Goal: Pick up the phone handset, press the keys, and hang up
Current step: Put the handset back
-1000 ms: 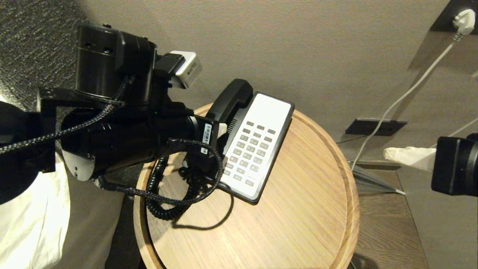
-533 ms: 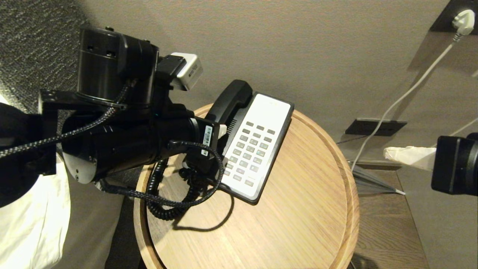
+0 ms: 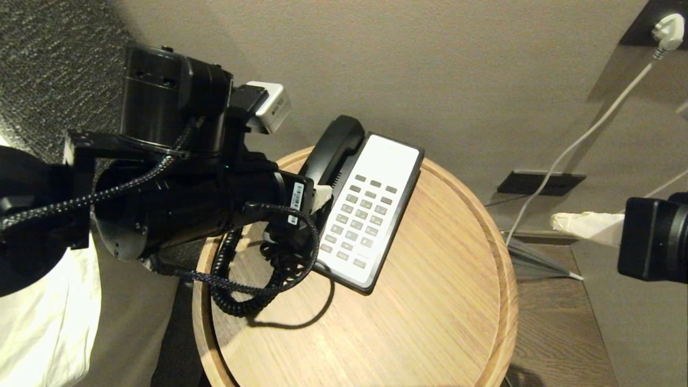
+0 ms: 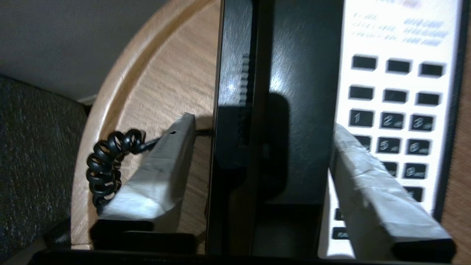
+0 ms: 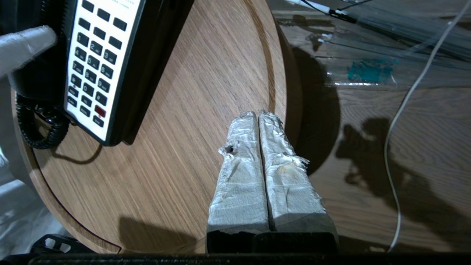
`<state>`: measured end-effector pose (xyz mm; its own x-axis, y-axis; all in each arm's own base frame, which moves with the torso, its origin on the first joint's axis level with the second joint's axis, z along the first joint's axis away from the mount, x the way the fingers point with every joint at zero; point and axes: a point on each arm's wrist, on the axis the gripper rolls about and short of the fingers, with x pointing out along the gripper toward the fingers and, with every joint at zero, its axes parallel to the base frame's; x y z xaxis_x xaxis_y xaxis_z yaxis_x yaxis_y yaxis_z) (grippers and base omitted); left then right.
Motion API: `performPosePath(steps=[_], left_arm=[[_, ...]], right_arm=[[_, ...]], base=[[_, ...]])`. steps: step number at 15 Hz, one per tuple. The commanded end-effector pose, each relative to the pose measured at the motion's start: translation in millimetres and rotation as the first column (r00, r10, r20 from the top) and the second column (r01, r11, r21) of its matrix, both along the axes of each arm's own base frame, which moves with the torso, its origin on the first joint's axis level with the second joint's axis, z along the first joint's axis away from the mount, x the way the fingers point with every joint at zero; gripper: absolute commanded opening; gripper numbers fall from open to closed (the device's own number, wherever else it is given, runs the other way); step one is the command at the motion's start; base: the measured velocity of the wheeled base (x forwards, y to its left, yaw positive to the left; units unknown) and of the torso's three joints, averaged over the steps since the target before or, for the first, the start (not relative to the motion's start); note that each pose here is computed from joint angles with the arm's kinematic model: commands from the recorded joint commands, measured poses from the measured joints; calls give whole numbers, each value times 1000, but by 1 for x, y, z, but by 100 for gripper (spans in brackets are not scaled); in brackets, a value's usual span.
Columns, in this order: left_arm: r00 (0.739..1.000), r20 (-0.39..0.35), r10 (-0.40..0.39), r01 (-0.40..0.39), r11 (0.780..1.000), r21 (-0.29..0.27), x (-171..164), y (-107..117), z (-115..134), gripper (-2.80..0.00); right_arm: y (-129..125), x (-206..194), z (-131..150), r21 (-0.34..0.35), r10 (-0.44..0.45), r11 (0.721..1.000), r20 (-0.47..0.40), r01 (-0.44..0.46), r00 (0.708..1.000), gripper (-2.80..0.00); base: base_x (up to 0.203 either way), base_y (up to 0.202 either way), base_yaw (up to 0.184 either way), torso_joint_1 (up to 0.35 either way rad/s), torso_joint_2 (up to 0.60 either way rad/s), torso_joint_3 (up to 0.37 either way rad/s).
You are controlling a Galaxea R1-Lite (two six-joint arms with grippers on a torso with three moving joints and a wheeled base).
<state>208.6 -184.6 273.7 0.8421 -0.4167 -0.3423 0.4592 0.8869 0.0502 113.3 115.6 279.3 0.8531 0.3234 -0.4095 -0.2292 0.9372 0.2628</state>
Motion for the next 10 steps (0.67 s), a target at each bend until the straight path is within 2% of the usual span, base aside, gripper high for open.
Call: performPosePath(steps=[1, 5, 7, 10], left_arm=[[1000, 22, 2, -2, 1000, -20, -5, 4, 8, 0], [998, 57, -11, 14, 998, -67, -17, 15, 22, 0], [996, 73, -48, 55, 993, -104, -25, 21, 30, 0], [995, 90, -47, 61, 985, -160, -45, 40, 38, 0]], right_arm=[[0, 0, -4, -9, -4, 1000, -10, 3, 1000, -280], [0, 0, -7, -20, -4, 1000, -17, 4, 1000, -280], [-1, 0, -7, -21, -4, 1000, -18, 4, 1000, -280], [0, 0, -8, -30, -4, 1000, -20, 4, 1000, -280]], base=[[0, 0, 0, 0, 0, 0], [0, 0, 0, 0, 0, 0], [0, 0, 0, 0, 0, 0], [0, 0, 0, 0, 0, 0]])
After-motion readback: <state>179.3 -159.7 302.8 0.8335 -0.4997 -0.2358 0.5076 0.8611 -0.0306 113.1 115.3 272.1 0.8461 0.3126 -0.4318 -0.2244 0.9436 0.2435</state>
